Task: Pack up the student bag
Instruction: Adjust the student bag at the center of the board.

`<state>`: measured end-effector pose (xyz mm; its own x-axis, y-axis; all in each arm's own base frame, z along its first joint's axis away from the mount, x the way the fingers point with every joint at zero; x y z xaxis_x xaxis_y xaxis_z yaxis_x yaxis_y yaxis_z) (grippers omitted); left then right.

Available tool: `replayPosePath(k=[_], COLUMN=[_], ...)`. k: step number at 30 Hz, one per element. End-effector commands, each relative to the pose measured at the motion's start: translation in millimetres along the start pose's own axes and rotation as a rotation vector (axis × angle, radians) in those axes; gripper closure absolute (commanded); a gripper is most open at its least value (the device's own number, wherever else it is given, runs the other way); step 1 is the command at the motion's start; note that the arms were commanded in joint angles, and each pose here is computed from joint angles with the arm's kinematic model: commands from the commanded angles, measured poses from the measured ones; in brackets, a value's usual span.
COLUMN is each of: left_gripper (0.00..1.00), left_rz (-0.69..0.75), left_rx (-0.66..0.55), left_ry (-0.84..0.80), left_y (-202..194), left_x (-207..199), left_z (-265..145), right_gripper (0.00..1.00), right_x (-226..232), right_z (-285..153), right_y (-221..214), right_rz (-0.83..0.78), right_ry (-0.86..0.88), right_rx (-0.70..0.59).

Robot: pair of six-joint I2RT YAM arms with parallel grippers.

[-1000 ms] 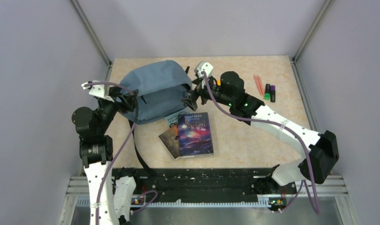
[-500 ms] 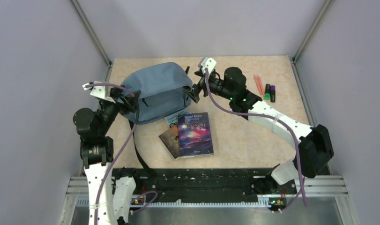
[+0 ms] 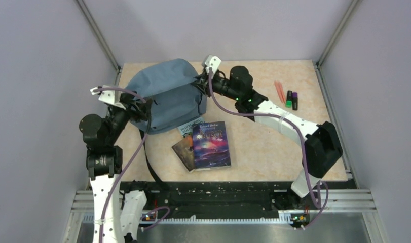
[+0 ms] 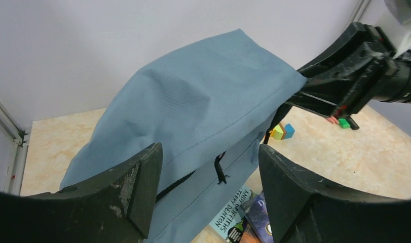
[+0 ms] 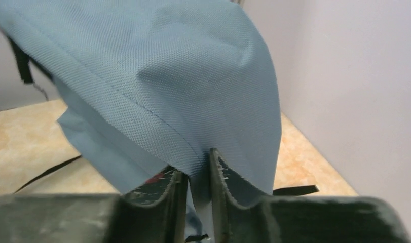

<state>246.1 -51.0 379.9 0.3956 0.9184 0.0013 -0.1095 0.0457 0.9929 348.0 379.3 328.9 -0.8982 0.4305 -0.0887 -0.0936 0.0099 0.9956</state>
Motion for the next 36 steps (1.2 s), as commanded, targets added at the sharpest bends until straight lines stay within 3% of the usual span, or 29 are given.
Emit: replayPosePath(k=[1, 3, 9, 15, 25, 36], left_gripper=[0.26, 0.26, 0.28, 0.29, 0.32, 0.34], left_rz=[0.031, 0.016, -0.048, -0.076, -0.182, -0.303], left_rx=[-0.088, -0.089, 0.036, 0.153, 0.184, 0.085], left_ry=[-0.016, 0.011, -0.009, -0.096, -0.171, -0.115], left_y=[47.1, 60.0, 50.8, 33.3, -0.4, -7.3], left_x=[-6.8, -4.7, -8.9, -33.5, -39.8, -21.0], left_z=[-0.1, -1.1, 14.1, 30.6, 67.5, 122.0], right_gripper=[0.91, 1.0, 1.0, 1.0, 1.0, 1.0], right_x=[-16.5, -29.8, -76.0, -92.1, -86.8, -70.6], right_z=[19.5, 25.2, 20.1, 0.0, -30.4, -37.6], right_y=[41.7, 45.0, 46.0, 50.6, 50.4, 54.5], right_rz=[0.003, 0.042, 0.115, 0.099, 0.101, 0.135], right_ry=[-0.137, -0.23, -0.533, -0.674, -0.685, -0.591], right_rx=[-0.064, -0.041, 0.034, 0.048, 0.059, 0.03])
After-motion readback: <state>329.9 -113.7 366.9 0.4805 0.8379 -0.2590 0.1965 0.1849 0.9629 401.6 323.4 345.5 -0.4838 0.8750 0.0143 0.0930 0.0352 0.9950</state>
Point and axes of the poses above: each gripper's point midway between its finger pads, its own z axis out along the fingers, its own x axis along the line the jaws close on, y = z × x, the point moved 2 cm from there along -z, back along the fingers, and after that the axes turned 5 degrees about z, right-handed, at the moved point
